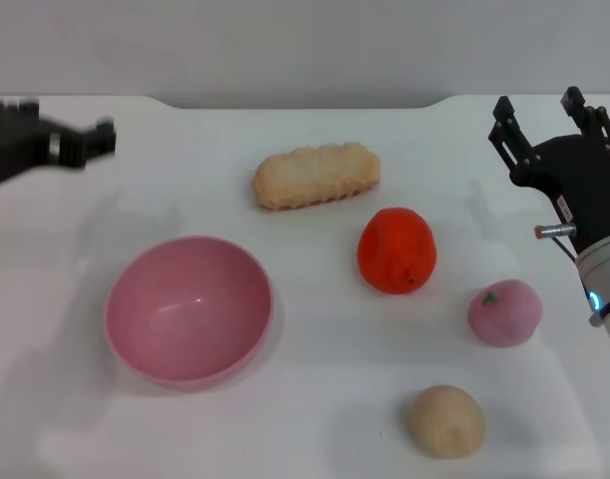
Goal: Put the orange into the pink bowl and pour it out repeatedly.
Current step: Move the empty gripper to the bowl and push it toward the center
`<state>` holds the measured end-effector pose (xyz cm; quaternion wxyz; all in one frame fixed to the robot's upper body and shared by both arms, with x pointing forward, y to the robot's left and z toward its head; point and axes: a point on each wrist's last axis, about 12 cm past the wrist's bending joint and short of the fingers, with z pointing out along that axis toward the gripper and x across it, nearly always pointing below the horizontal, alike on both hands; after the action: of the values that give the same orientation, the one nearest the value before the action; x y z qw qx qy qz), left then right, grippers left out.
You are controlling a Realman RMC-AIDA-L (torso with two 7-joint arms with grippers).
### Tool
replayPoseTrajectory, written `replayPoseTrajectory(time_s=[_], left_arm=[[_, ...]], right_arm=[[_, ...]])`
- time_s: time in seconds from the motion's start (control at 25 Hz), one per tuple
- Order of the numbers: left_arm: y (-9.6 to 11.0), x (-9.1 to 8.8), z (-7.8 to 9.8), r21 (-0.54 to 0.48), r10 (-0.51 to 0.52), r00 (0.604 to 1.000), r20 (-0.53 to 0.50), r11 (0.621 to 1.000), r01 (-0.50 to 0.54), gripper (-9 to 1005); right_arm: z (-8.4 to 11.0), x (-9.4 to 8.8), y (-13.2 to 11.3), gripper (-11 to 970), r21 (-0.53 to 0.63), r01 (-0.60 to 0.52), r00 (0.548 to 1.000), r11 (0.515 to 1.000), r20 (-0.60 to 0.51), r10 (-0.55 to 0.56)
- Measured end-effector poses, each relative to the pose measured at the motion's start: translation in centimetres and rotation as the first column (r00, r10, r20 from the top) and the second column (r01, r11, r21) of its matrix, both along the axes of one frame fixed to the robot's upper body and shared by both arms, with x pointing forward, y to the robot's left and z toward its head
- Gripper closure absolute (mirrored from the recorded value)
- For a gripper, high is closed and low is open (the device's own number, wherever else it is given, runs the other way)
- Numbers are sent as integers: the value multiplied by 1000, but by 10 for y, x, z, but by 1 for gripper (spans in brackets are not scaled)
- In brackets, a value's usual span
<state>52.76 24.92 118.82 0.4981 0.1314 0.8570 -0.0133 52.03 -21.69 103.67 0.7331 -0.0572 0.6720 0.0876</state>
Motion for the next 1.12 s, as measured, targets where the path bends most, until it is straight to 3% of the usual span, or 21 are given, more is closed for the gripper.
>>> replayPoseTrajectory(time_s=[0.08, 0.12, 0.16, 0.2, 0.24, 0.36, 0.52, 0.8, 0.92, 1.12], left_arm=[[0, 0, 0, 0, 0, 1000, 0, 1000, 0, 196], [-2, -10, 3, 38, -15, 997, -71, 999, 18, 196], [-2, -10, 3, 38, -15, 997, -71, 999, 18, 196], [-6, -25, -2, 81, -37, 978, -207, 995, 54, 196], [-8, -27, -5, 87, -44, 970, -238, 994, 67, 196], [-8, -27, -5, 87, -44, 970, -238, 994, 67, 196], [-31, -37, -17, 82, -117, 944, -308, 986, 148, 195], [-38, -39, -20, 76, -135, 937, -322, 983, 167, 191], [-37, -31, -34, 76, -126, 932, -341, 984, 161, 192], [-38, -25, -40, 75, -128, 936, -327, 984, 161, 195]], right_arm=[[0, 0, 0, 171, 1, 0, 1000, 1000, 0, 0], [0, 0, 0, 171, 1, 1, 1000, 1000, -1, -1], [0, 0, 0, 171, 0, 1, 1000, 1000, -2, -1], [0, 0, 0, 171, 0, 1, 1000, 1000, -2, -1], [0, 0, 0, 171, 0, 2, 1000, 1000, -2, -2], [0, 0, 0, 171, 1, 1, 1000, 1000, -2, -1], [1, 1, 1, 171, 2, -1, 1000, 1000, 1, 1], [2, 2, 1, 172, 2, -4, 1000, 1000, 4, 4], [2, 2, 1, 172, 1, -4, 1000, 1000, 4, 4], [1, 2, 1, 172, 0, -6, 1000, 1000, 4, 6]])
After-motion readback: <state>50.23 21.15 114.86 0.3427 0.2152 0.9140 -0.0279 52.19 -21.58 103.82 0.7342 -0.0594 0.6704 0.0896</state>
